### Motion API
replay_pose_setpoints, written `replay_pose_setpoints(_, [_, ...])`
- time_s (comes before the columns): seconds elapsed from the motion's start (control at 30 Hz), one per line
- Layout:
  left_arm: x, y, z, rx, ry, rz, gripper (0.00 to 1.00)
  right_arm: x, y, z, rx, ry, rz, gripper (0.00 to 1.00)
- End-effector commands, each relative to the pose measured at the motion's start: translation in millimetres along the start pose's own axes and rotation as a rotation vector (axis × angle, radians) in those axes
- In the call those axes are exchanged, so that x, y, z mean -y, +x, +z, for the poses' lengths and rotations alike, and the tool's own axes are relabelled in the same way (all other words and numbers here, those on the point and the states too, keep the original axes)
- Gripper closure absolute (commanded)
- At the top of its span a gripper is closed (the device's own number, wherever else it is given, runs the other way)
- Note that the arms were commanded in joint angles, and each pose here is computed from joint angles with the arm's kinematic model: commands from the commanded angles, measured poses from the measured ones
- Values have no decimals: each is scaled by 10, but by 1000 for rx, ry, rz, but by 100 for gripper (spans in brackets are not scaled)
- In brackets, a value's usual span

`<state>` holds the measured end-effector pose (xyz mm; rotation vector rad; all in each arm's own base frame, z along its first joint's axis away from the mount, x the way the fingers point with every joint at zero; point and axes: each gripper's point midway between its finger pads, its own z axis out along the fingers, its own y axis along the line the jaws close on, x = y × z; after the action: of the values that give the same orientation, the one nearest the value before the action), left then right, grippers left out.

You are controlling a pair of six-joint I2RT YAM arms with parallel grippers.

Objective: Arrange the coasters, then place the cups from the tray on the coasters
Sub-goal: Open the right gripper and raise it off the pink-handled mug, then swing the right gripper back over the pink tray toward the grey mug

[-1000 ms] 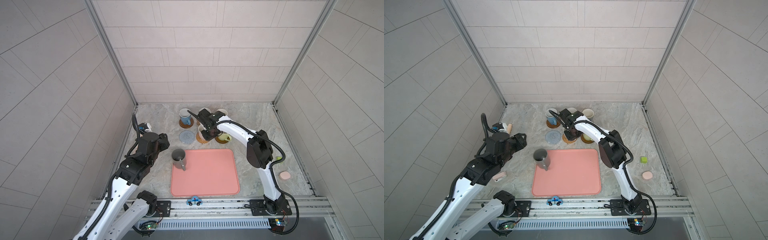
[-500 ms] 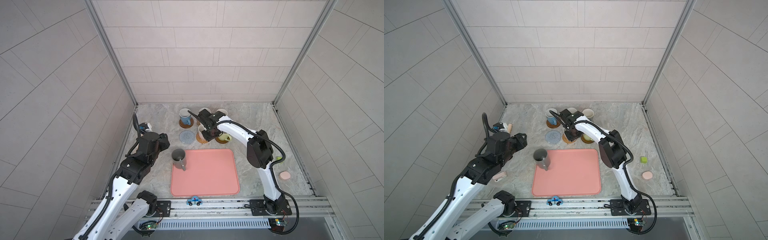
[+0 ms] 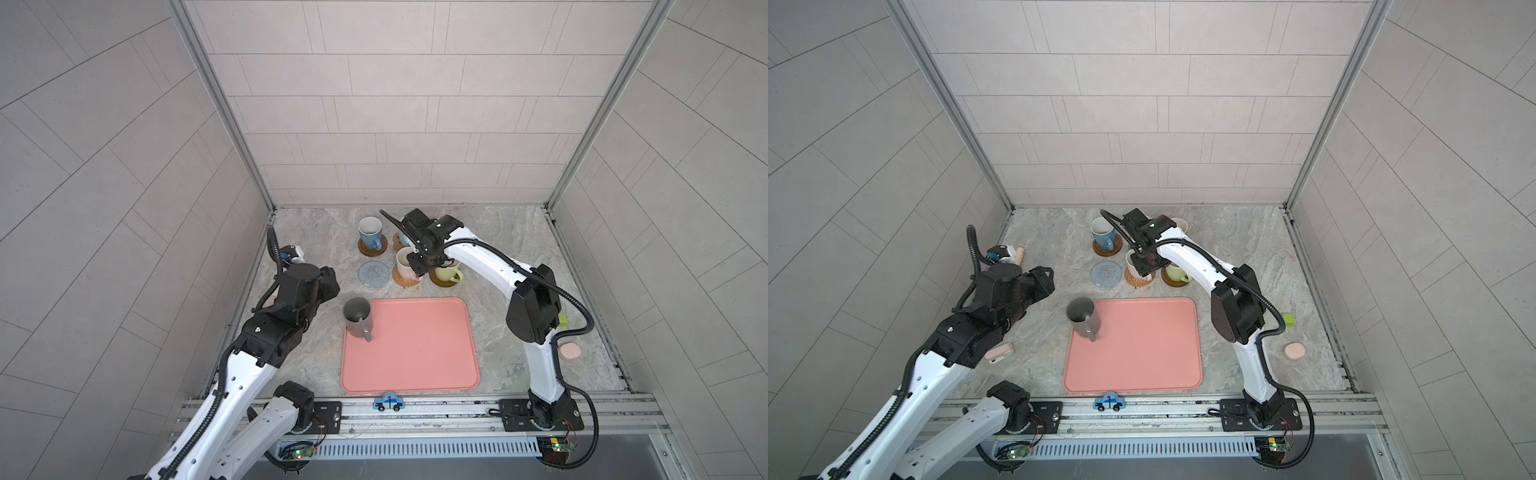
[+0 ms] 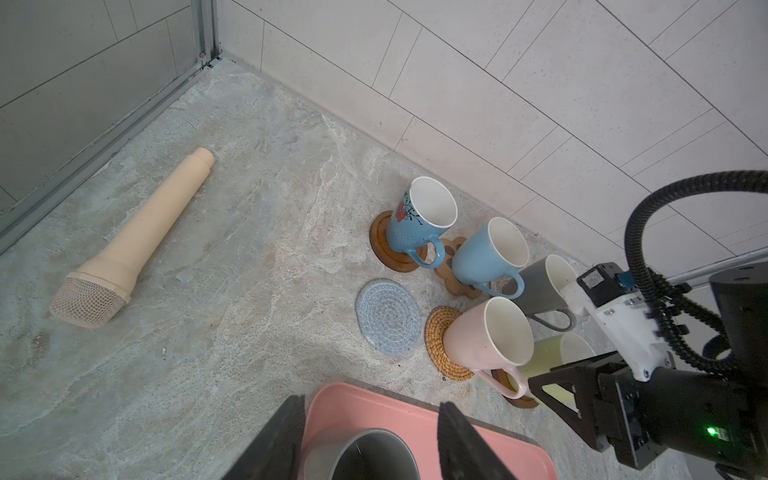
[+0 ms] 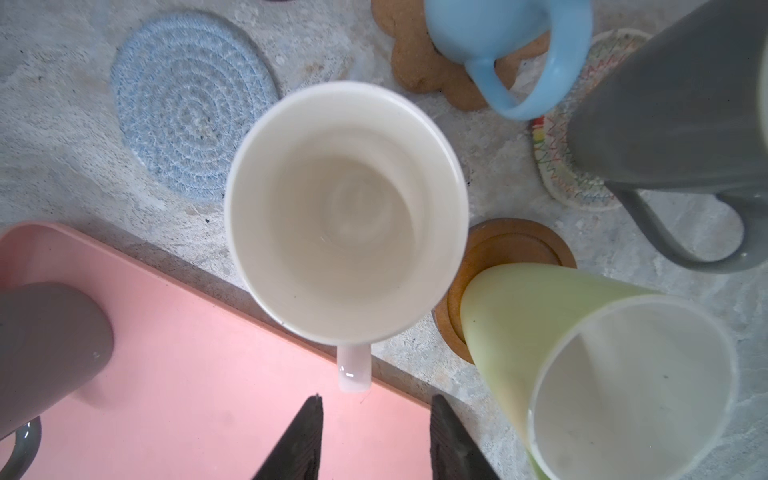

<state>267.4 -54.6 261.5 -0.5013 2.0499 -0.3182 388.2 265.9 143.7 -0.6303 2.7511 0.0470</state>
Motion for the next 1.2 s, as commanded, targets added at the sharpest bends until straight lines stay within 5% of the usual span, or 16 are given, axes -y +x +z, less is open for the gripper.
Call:
replay_pose_setpoints(0.0, [-34, -95, -60, 34, -18, -19, 42, 67, -28, -297, 41, 11, 19, 55])
replay_pose_setpoints(0.6, [-90, -49, -45, 26, -39, -16, 42, -142, 120, -778, 119, -24, 31, 53])
replay_pose_setpoints(1.17, [-186, -56, -64, 45, -73, -18, 42, -1351, 561, -738, 116, -70, -70, 47])
